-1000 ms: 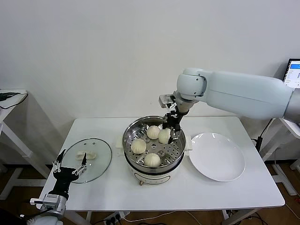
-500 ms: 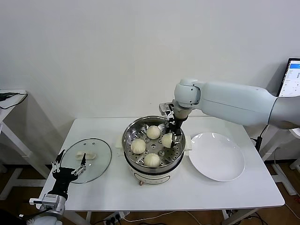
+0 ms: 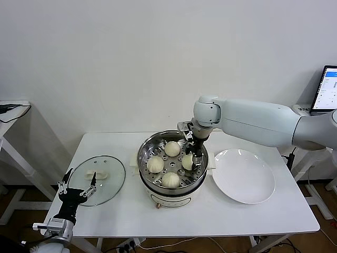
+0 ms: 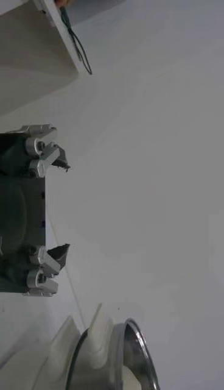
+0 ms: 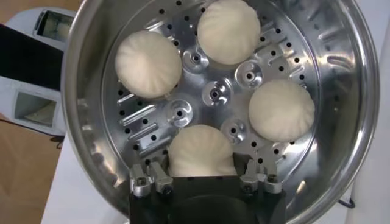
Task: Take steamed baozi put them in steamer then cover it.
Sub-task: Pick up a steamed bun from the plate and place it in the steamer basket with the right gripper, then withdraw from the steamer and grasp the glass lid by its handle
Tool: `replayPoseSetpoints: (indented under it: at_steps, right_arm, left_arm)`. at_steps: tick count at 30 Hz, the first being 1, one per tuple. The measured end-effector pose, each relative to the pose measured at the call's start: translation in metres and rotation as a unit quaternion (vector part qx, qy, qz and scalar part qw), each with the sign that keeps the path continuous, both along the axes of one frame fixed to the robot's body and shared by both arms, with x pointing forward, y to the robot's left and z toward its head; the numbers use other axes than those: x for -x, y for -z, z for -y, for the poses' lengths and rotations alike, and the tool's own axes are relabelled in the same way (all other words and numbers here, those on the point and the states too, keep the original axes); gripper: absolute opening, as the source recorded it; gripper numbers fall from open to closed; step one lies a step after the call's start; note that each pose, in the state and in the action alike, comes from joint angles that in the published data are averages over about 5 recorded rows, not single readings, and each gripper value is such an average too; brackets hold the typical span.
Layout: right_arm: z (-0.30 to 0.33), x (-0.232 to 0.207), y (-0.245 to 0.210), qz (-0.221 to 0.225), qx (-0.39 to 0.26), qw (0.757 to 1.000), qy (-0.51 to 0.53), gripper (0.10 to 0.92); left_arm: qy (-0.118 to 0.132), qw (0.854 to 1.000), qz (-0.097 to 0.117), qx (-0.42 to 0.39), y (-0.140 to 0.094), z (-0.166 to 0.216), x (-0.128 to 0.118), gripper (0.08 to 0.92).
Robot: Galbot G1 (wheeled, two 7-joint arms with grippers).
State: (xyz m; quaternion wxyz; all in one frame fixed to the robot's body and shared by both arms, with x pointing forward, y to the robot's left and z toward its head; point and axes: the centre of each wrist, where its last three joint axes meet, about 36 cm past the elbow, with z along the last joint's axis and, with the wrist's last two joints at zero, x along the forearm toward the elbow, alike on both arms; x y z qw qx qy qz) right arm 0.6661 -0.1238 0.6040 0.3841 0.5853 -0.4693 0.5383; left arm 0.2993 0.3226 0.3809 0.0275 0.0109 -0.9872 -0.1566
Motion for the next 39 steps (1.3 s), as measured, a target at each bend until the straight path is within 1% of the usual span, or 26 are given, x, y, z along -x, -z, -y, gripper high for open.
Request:
replayPoseSetpoints:
  at_steps: [2,6,9,16,20,24,28,32,36,39]
  right_arm:
    - [-0.001,0.000,0.001,0.000,-0.001,1.000,0.000,0.724]
    - [0.000,0.000,-0.001,-0.001,-0.007,1.000,0.001,0.794]
    - [0.002,-0.001,-0.007,-0.003,-0.013,1.000,0.003,0.818]
    - [0.020,-0.004,-0.043,-0.005,-0.034,0.999,0.005,0.823]
    - [0.041,-0.003,-0.070,-0.005,-0.050,0.999,0.014,0.823]
    - [0.070,0.000,-0.088,-0.003,-0.076,0.997,0.031,0.823]
    - [0.106,0.007,-0.096,0.005,-0.125,0.991,0.053,0.823]
    - [0.146,0.017,-0.091,0.032,-0.204,0.975,0.079,0.823]
    - [0.189,0.032,-0.075,0.078,-0.301,0.944,0.111,0.823]
    - [0.216,0.047,-0.056,0.118,-0.375,0.909,0.141,0.823]
  left_arm:
    - [0.000,1.000,0.000,0.000,0.000,0.000,0.000,0.823]
    - [0.000,1.000,0.000,0.000,0.000,0.000,0.000,0.823]
    - [-0.001,1.000,-0.001,0.000,0.000,0.000,0.001,0.823]
    - [0.001,1.000,-0.001,0.001,0.000,0.002,0.002,0.823]
    - [0.003,1.000,0.000,0.001,-0.002,0.004,0.003,0.823]
    - [0.004,1.000,0.001,-0.001,-0.003,0.006,0.003,0.823]
    - [0.007,1.000,0.003,-0.005,-0.006,0.006,0.003,0.823]
    - [0.008,1.000,0.007,-0.007,-0.008,0.008,0.003,0.823]
    - [0.006,1.000,0.013,-0.009,-0.011,0.012,0.001,0.823]
    - [0.005,1.000,0.018,-0.012,-0.012,0.014,-0.001,0.823]
